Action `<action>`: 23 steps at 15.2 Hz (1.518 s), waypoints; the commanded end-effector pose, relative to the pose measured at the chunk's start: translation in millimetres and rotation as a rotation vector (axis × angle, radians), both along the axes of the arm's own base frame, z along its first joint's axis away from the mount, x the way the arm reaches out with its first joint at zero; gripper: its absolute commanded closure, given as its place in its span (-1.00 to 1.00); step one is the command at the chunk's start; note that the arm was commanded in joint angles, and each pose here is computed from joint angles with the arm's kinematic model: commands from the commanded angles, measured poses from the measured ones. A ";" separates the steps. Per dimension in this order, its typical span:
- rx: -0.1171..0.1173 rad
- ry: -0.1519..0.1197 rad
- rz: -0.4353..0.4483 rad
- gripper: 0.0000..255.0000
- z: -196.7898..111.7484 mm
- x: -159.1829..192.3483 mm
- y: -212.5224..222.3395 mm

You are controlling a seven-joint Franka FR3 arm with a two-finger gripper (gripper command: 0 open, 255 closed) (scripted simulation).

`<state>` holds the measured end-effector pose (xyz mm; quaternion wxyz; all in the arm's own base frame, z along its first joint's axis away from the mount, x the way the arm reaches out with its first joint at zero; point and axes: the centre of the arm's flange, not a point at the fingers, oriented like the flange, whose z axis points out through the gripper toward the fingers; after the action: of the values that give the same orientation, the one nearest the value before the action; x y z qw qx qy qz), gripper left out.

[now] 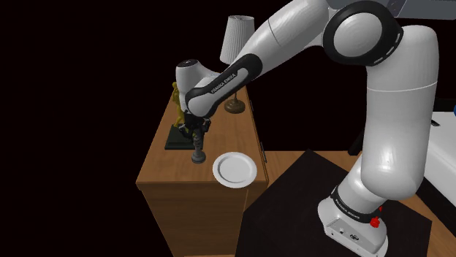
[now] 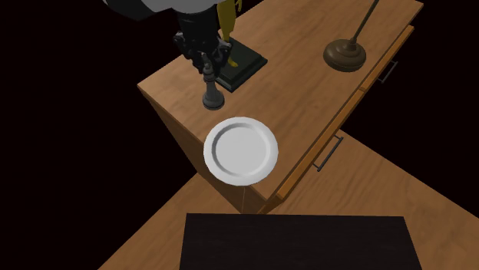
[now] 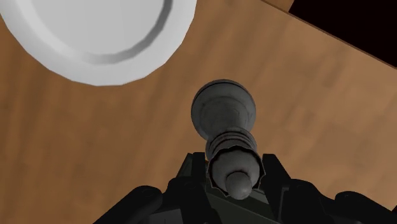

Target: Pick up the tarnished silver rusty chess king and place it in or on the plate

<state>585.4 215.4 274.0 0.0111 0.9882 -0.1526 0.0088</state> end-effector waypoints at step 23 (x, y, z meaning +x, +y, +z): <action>0.000 0.000 0.000 1.00 108.8 -101.5 -52.8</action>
<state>495.4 170.8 378.7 0.0115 0.9882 -0.1522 0.0086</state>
